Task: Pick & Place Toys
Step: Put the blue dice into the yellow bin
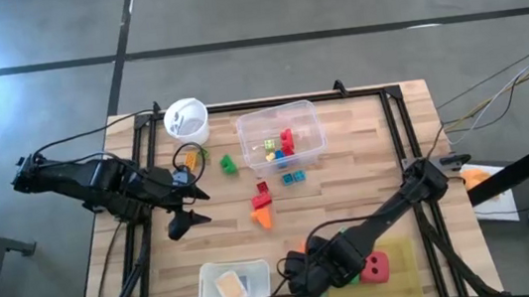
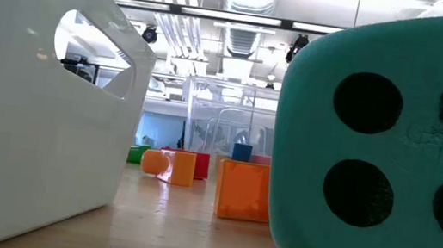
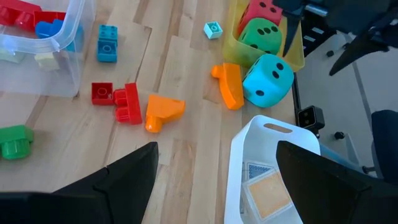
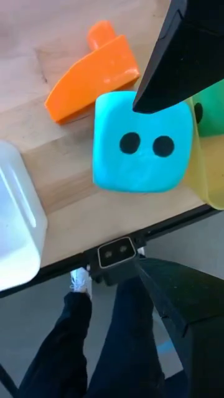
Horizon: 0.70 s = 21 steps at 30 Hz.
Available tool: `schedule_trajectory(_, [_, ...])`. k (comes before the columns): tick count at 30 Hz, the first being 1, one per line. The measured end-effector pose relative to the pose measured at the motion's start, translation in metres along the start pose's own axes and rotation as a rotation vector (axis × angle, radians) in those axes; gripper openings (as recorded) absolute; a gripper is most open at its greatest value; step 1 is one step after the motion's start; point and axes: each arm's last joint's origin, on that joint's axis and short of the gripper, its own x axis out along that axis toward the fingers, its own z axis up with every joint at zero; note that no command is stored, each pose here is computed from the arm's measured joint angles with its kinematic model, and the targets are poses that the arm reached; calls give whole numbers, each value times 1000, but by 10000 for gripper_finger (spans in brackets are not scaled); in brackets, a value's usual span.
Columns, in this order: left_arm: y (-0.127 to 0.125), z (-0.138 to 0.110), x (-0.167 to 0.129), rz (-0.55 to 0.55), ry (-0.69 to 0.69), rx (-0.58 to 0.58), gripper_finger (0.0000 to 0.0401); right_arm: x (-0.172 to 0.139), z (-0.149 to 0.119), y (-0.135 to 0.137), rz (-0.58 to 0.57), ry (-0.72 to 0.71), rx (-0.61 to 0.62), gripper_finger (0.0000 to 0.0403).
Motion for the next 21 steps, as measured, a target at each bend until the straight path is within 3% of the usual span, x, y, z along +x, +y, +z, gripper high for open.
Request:
schedule_trajectory(13, [0, 0, 0, 0, 0, 0, 330, 15, -17, -9, -110, 40, 13, 389])
schedule_trajectory(21, [0, 0, 0, 0, 0, 1, 330, 30, -20, -13, -111, 31, 7, 389])
